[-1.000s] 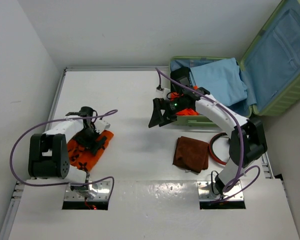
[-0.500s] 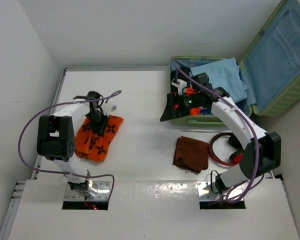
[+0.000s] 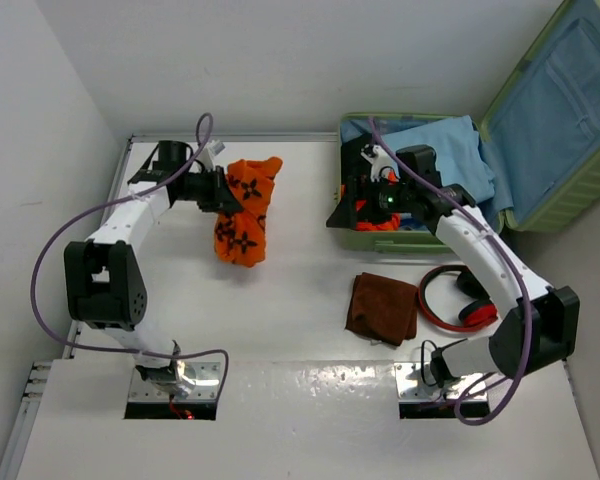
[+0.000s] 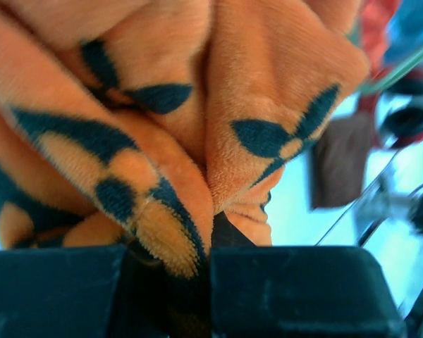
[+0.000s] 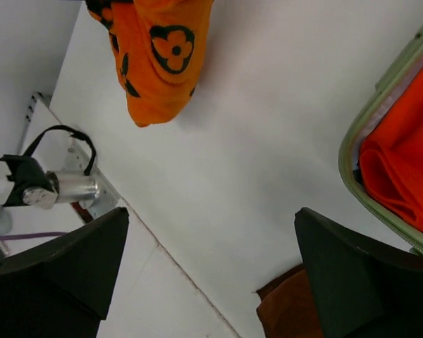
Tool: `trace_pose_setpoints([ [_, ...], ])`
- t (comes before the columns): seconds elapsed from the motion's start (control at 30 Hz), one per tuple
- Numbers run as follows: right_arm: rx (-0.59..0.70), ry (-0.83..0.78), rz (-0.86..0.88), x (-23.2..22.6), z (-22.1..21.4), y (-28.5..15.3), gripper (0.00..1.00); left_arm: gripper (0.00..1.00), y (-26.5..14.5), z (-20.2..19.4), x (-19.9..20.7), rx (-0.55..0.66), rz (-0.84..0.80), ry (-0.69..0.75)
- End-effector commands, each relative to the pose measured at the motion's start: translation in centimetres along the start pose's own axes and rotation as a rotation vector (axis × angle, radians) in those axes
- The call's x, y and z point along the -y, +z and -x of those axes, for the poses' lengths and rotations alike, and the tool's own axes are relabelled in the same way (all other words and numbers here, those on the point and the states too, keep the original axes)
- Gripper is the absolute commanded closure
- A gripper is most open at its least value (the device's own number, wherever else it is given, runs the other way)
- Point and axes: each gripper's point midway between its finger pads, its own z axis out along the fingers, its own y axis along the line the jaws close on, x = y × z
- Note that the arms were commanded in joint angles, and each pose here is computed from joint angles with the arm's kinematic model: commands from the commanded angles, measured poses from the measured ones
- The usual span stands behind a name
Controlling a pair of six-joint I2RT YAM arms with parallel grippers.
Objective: Pack the luggage
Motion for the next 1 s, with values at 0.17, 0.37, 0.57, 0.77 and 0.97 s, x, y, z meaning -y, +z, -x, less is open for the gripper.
trace_pose_setpoints([
  [0.17,0.119,-0.233,-0.292,-1.0,4.2,1.9,0.0,1.0,-1.4,7.8,7.4,0.282,0.005,-0.21],
  [0.37,0.147,-0.314,-0.086,-5.0,5.5,4.2,0.0,1.0,-0.5,8.1,9.8,0.283,-0.016,-0.329],
  [0.57,0.092,-0.426,-0.243,-4.7,6.6,7.5,0.0,1.0,-0.7,8.9,12.2,0.283,-0.148,-0.359],
  [0.77,0.062,-0.435,-0.201,-5.7,5.7,10.1,0.0,1.0,-1.1,8.5,12.8,0.258,-0.232,-0.397],
  [0.97,0.011,-0.434,-0.163,-7.2,4.5,12.1,0.0,1.0,-1.7,9.8,14.6,0.26,-0.319,-0.395],
])
